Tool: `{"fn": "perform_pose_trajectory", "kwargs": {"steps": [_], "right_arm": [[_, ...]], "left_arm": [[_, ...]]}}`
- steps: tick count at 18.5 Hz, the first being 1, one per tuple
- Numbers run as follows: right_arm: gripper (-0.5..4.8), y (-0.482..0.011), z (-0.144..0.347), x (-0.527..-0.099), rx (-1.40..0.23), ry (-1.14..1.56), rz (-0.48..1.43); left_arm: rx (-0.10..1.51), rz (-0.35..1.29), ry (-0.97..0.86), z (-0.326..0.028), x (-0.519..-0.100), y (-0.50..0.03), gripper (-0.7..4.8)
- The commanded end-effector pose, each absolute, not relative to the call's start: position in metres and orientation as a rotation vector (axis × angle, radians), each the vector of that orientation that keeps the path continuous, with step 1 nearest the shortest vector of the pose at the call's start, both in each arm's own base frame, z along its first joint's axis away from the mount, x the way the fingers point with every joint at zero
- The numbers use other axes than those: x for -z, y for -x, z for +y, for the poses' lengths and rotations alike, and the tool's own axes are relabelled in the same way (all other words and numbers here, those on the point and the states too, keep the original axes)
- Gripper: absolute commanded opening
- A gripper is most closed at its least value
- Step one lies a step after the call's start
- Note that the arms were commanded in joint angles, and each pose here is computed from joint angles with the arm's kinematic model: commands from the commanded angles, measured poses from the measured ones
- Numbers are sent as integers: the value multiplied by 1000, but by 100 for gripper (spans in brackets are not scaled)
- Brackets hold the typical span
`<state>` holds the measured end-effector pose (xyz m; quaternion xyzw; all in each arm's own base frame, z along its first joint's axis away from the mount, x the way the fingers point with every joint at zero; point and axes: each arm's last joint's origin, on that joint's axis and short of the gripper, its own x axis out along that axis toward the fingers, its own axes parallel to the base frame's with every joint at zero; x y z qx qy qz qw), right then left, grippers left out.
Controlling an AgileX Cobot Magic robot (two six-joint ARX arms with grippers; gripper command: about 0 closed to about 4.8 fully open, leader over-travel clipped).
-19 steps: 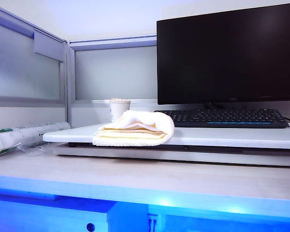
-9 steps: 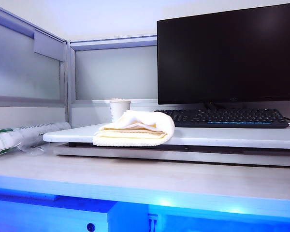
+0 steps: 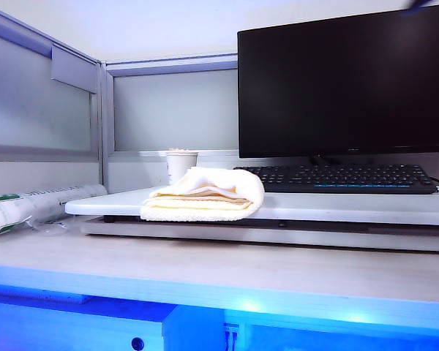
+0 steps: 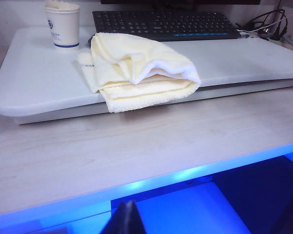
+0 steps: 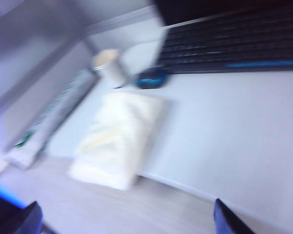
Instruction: Wipe the tabletop with a clean cloth to remove dust and stains.
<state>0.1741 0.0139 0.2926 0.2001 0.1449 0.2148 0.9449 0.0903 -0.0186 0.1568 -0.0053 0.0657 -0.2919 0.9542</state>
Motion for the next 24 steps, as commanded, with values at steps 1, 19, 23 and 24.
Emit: {"fn": "perform_pose_trajectory", "kwargs": {"steps": [1, 19, 23, 24], "right_arm": [[479, -198, 37, -302, -491, -386, 289], [479, -409, 174, -210, -525, -322, 729], [479, -427, 188, -187, -452, -285, 830], [479, -430, 191, -180, -428, -272, 845]], "left_arm": [[602, 127, 12, -19, -158, -90, -6], [601, 128, 12, -19, -158, -90, -6], [600, 128, 12, -19, -158, -90, -6], [598, 128, 12, -19, -158, -90, -6]]}}
